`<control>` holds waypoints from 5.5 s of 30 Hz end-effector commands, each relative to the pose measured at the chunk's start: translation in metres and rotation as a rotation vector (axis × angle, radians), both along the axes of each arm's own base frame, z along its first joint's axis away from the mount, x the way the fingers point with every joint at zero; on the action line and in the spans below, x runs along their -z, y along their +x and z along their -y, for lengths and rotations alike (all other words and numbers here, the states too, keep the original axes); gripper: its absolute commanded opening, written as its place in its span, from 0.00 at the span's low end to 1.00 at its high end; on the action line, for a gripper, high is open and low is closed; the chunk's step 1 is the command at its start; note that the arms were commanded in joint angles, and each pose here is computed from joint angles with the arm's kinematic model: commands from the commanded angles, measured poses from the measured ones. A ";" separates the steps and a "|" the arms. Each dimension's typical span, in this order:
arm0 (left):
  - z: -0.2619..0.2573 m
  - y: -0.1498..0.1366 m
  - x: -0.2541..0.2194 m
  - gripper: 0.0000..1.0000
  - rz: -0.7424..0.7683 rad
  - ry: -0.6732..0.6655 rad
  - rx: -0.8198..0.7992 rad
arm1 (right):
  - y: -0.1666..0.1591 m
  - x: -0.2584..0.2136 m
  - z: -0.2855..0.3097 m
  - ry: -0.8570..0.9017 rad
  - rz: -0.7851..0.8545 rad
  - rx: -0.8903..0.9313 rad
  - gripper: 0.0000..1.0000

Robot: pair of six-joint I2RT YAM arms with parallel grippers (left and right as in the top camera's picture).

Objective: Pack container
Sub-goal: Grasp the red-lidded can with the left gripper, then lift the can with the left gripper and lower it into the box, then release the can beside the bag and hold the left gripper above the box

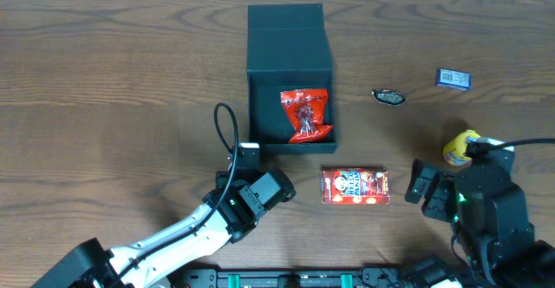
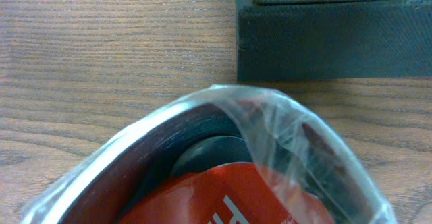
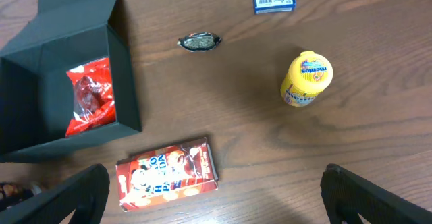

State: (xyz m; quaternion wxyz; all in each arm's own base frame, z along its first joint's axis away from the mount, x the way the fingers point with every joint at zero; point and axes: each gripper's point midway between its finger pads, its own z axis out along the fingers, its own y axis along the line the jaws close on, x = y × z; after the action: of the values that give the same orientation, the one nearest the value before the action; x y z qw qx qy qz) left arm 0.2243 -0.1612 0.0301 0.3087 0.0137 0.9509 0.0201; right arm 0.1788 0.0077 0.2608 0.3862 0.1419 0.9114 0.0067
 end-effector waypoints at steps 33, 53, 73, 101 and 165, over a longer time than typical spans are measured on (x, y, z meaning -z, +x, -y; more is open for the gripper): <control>0.003 -0.017 -0.047 0.53 -0.041 -0.105 0.034 | 0.001 -0.001 0.004 -0.020 0.010 0.018 0.99; 0.024 -0.005 -0.215 0.51 -0.185 -0.144 0.154 | 0.002 -0.001 0.005 -0.024 0.012 0.022 0.99; 0.047 0.058 -0.129 0.44 -0.837 -0.099 0.238 | 0.001 -0.001 0.005 -0.023 0.011 0.022 0.99; 0.034 0.117 -0.085 0.40 -0.757 -0.110 0.137 | 0.001 -0.001 0.005 -0.024 0.009 0.021 0.99; 0.019 0.213 -0.115 0.95 -0.368 0.231 0.063 | 0.001 0.000 0.005 -0.025 0.008 0.022 0.99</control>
State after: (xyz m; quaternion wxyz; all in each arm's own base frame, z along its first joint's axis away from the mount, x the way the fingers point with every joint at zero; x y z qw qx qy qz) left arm 0.4235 -0.1966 0.1308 0.0879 0.0822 0.9904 0.0684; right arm 0.1793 0.0041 0.2606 0.3890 0.1452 0.9097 -0.0036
